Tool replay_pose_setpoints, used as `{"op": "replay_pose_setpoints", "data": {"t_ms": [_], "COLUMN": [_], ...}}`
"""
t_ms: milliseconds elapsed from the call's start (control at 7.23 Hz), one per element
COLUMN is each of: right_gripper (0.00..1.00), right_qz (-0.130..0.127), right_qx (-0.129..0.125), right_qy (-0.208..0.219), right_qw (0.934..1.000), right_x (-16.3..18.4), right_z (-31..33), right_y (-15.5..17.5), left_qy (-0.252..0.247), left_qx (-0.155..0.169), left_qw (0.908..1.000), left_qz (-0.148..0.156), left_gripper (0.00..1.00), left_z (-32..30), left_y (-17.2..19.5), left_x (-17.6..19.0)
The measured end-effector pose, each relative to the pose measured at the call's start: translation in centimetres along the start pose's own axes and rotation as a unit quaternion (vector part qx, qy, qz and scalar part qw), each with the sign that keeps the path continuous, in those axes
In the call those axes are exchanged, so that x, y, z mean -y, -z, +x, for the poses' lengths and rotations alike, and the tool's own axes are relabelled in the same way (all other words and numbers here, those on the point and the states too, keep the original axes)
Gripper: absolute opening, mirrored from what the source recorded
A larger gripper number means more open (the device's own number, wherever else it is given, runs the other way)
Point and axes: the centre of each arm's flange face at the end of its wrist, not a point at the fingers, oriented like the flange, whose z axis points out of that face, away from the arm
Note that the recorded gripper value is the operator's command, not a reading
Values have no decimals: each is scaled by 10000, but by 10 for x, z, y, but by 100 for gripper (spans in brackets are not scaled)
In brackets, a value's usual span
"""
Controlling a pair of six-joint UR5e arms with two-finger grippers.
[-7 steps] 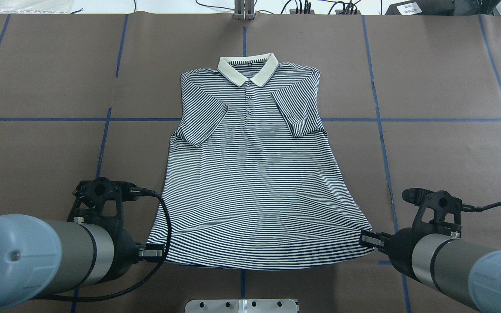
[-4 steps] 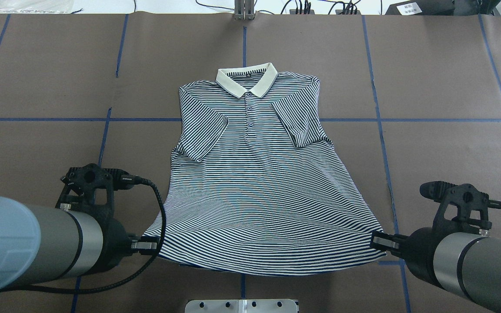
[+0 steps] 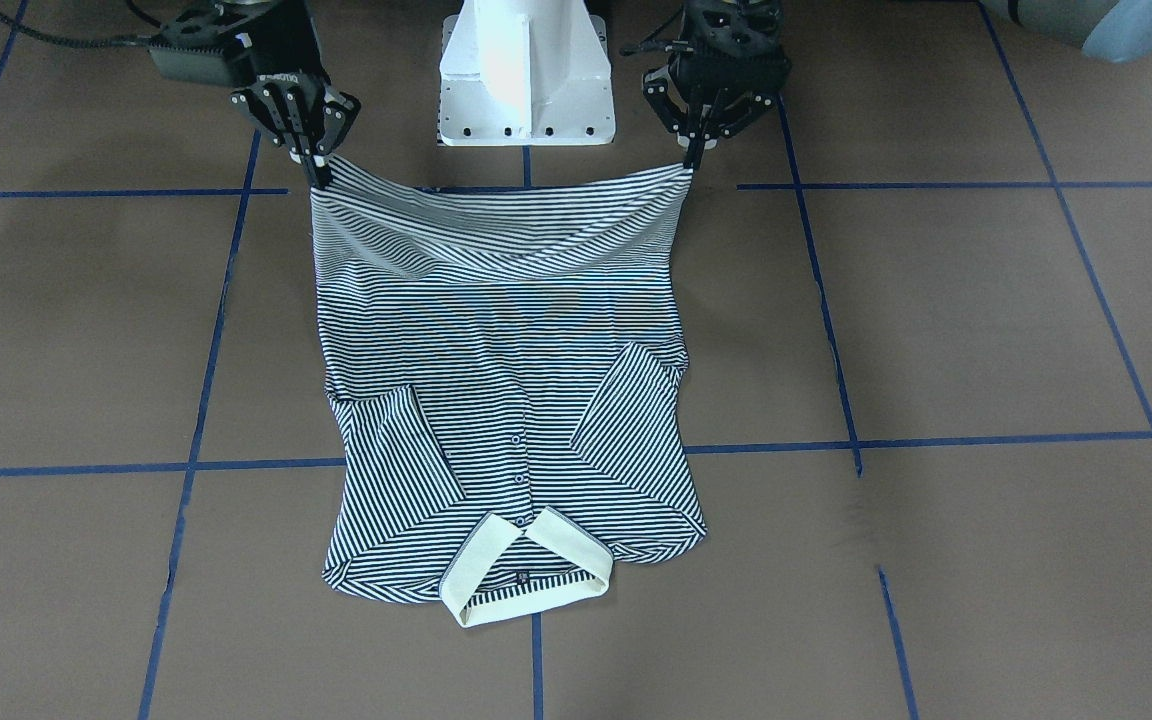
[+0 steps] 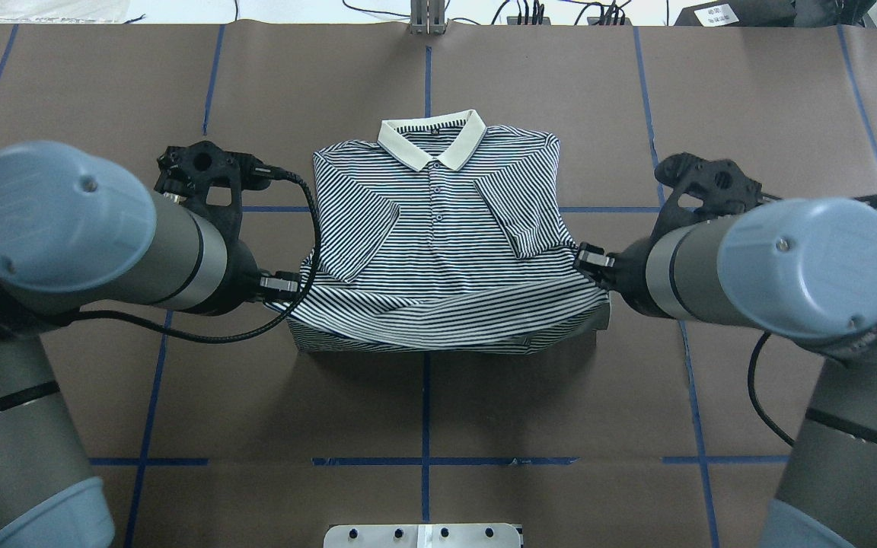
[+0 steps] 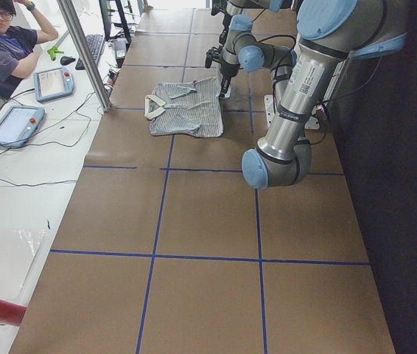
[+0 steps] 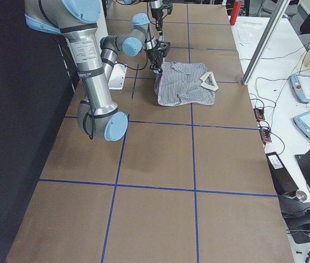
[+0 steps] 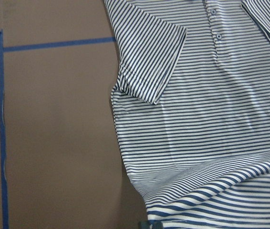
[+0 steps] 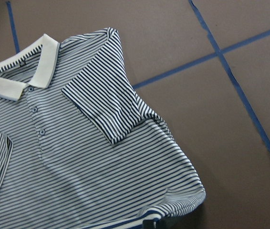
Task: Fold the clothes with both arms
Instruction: 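Lift the hem with both grippers and fold it toward the collar, then open both grippers and raise them off the folded shirt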
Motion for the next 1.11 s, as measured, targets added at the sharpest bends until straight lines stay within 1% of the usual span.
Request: {"op": "replay_pose_setpoints", "data": {"t_ms": [277,415,553,830,1106], "right_gripper": [0,0,0,0,0], "right_qz": [248,353,430,512,579], "right_qx": [-255,-319,-307,-284,-343], "right_qy": [31,0,-28,-33,-30], "right_qw": [9994,9989,9986,9983,9977], "right_x": [73,104,129,164,183], "right_z": [-12,-24,-39,-65,-75], "right_y": [-23,-46,-79,-158,-218], "left_qy": [11,-1,-49,-121,-111], "left_qx": [104,134,179,285,318], "left_qw": [9997,9994,9990,9980,9973], "left_qz": [228,322,416,560,654], "left_gripper": [0,0,0,0,0], "left_z": [1,0,-4,-20,-29], "left_y": [-32,-54,-75,-118,-167], "left_x": [58,83,109,155,192]}}
